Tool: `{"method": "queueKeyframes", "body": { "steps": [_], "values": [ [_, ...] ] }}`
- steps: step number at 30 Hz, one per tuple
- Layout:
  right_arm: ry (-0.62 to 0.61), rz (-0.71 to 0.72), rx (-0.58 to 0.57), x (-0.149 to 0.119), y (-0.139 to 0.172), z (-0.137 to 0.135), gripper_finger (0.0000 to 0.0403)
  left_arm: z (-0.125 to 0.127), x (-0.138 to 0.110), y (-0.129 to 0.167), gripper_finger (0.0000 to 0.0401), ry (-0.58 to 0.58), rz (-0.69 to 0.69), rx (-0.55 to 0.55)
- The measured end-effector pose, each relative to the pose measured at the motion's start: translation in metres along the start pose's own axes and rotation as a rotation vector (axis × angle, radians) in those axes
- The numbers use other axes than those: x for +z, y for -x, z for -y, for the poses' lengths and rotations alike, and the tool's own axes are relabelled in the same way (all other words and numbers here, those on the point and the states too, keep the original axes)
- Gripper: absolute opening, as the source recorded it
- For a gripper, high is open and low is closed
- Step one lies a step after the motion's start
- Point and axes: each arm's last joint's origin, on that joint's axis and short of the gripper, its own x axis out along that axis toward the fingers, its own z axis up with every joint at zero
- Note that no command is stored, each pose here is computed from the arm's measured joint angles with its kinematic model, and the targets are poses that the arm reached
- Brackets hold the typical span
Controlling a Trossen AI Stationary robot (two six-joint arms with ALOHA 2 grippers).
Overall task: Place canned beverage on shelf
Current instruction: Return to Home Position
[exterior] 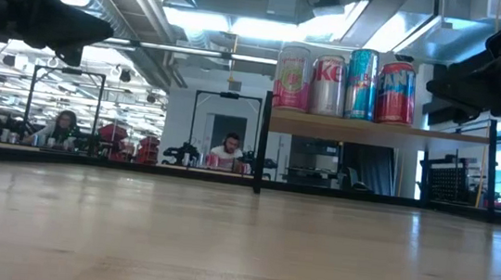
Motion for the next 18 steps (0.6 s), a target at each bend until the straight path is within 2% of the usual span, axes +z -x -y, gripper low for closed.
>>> {"method": "queueKeyframes", "body": {
  "steps": [18],
  "values": [
    [-0.001,0.001,0.000,0.0000,0.0000,0.0000,0.0001,-0.0005,0.0005,0.0000,0.0048,0.001,0.005,0.019]
  ]
}}
